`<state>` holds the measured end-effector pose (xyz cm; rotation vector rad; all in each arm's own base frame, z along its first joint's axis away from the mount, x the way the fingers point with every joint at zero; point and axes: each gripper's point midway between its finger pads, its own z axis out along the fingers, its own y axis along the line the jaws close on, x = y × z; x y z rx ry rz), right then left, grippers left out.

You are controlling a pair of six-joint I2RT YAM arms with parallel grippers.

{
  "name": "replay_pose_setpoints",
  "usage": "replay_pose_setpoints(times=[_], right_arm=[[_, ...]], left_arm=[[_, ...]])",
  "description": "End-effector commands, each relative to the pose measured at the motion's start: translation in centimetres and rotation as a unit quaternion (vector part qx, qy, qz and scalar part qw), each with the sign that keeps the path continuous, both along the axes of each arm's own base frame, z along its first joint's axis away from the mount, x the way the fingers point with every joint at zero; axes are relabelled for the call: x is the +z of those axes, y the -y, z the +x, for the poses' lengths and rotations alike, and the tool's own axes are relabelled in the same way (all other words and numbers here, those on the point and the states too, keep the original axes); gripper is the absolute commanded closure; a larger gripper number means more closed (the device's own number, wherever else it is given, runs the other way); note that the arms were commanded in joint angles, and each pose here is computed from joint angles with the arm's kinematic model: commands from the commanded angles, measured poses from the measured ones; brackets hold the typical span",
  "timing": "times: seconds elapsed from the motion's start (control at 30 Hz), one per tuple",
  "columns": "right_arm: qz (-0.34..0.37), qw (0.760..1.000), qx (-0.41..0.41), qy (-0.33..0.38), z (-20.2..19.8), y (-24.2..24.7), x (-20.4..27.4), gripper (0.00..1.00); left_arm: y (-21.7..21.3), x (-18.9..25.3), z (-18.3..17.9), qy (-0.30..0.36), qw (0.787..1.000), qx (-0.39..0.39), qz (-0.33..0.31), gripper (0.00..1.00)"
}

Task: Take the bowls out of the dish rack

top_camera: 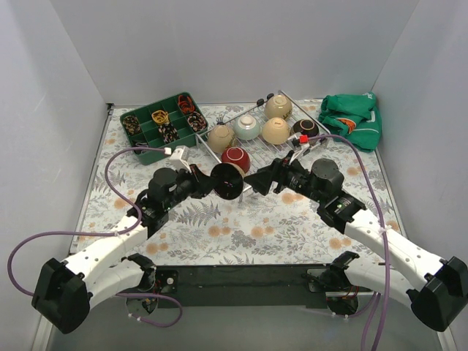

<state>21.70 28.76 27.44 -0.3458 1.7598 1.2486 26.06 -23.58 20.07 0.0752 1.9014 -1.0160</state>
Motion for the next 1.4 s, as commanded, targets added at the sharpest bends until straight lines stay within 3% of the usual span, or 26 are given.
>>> replay_pose_setpoints(times=[0.0,0.23,0.37,0.5,0.73,0.97,1.1,1.2,1.23,1.37], right_arm=[[-0.035,0.995,-0.054,0.073,1.1,2.3,1.5,0.10],[-0.111,0.985,-0.101,0.084,1.8,4.9,-0.5,0.05],[-0.134,0.983,-0.104,0.075,1.6,5.4,-2.2,0.05],[-0.161,0.980,-0.101,0.064,1.4,5.9,-4.0,0.05],[-0.204,0.971,-0.109,0.066,1.6,6.9,-5.4,0.05],[-0.225,0.968,-0.096,0.061,1.4,6.9,-6.6,0.05],[-0.237,0.966,-0.087,0.058,1.4,6.7,-7.4,0.05],[-0.239,0.967,-0.071,0.057,1.3,6.2,-7.6,0.06],[-0.240,0.967,-0.069,0.057,1.3,6.2,-7.7,0.06],[-0.249,0.964,-0.069,0.060,1.7,6.1,-7.8,0.07]], left_arm=[[-4.1,0.5,1.8,-0.009,0.992,0.103,0.070,1.00],[-9.0,-2.0,2.2,-0.078,0.960,0.188,0.193,1.00],[-11.2,-4.8,2.8,-0.145,0.942,0.199,0.230,1.00],[-15.2,-6.7,4.3,-0.206,0.926,0.238,0.210,1.00],[-18.5,-9.4,7.0,-0.255,0.905,0.266,0.211,1.00],[-20.1,-11.6,8.8,-0.292,0.900,0.271,0.178,1.00],[-19.4,-11.9,9.7,-0.290,0.908,0.252,0.166,0.99],[-19.3,-12.2,9.9,-0.292,0.909,0.245,0.171,0.82],[-19.3,-12.0,9.9,-0.291,0.909,0.244,0.172,0.64],[-19.7,-10.2,9.9,-0.266,0.914,0.254,0.174,0.32]])
